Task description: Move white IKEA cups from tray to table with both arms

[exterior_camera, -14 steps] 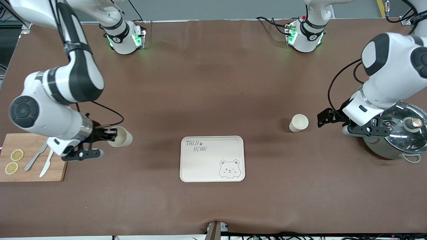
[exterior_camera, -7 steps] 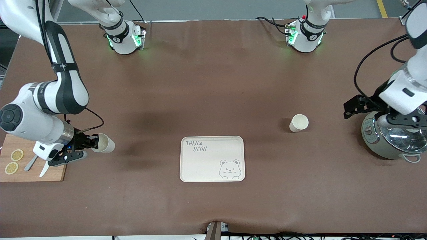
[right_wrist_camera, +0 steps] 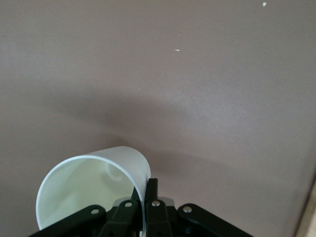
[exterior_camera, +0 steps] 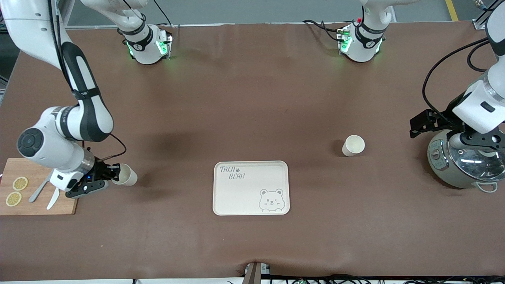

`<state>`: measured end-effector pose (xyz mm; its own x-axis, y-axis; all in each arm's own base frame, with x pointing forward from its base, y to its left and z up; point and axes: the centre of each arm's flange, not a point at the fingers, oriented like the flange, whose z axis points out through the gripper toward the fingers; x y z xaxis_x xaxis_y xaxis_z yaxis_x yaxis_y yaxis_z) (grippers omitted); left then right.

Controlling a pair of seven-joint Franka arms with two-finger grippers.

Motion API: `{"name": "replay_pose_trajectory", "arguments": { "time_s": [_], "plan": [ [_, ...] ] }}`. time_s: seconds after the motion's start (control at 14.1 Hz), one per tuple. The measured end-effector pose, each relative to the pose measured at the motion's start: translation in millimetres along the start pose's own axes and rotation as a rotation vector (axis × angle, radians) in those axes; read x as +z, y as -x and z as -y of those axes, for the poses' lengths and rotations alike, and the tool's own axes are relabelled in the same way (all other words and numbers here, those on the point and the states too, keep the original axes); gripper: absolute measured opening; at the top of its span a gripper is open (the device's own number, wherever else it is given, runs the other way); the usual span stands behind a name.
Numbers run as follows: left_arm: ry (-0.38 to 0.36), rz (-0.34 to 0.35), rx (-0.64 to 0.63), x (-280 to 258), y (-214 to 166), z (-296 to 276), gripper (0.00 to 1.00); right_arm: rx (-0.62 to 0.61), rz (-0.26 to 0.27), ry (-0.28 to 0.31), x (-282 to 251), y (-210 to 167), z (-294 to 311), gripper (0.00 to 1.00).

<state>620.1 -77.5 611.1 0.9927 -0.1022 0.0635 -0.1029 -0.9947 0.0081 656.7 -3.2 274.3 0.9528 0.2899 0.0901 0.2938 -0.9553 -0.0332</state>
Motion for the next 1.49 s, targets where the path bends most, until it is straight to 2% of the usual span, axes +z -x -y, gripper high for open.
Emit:
{"name": "replay_pose_trajectory", "arguments": {
  "time_s": [0.14,0.36,0.64,0.71,0.85,1.07,1.21,1.35,1.49],
  "plan": [
    [-0.028,0.001,-0.01,1.3,-1.1,5.7,1.0,-0.004,-0.009,0.007,25.1,5.5,-0.4,0.04],
    [-0.026,-0.001,-0.013,0.0,-1.1,3.7,1.0,-0.005,-0.024,0.016,47.8,11.7,-0.7,0.04],
    [-0.023,0.001,0.033,0.0,-1.0,2.7,1.0,-0.006,-0.032,0.019,49.2,12.9,-0.4,0.04],
    [-0.015,0.0,0.035,-0.3,-1.0,1.9,1.0,-0.006,-0.033,0.02,48.9,12.7,-0.7,0.08],
    [0.02,-0.007,0.031,-4.6,0.1,-0.4,1.0,-0.008,-0.041,0.023,46.9,11.0,-1.5,0.28],
    [0.028,0.005,0.026,-24.4,14.8,2.3,1.0,-0.013,-0.053,0.027,39.5,5.2,-2.9,0.6],
    [0.027,0.003,0.013,-39.7,25.5,13.8,1.0,-0.016,-0.021,0.011,25.0,-3.3,-3.8,0.81],
    [0.028,0.017,0.027,-40.2,32.8,22.3,1.0,-0.019,0.043,-0.02,-10.5,-19.0,-6.8,0.99],
    [0.029,0.035,0.037,-33.0,36.6,21.7,1.0,-0.022,0.083,-0.042,-61.3,-34.7,-11.6,1.0]
  ]
}}
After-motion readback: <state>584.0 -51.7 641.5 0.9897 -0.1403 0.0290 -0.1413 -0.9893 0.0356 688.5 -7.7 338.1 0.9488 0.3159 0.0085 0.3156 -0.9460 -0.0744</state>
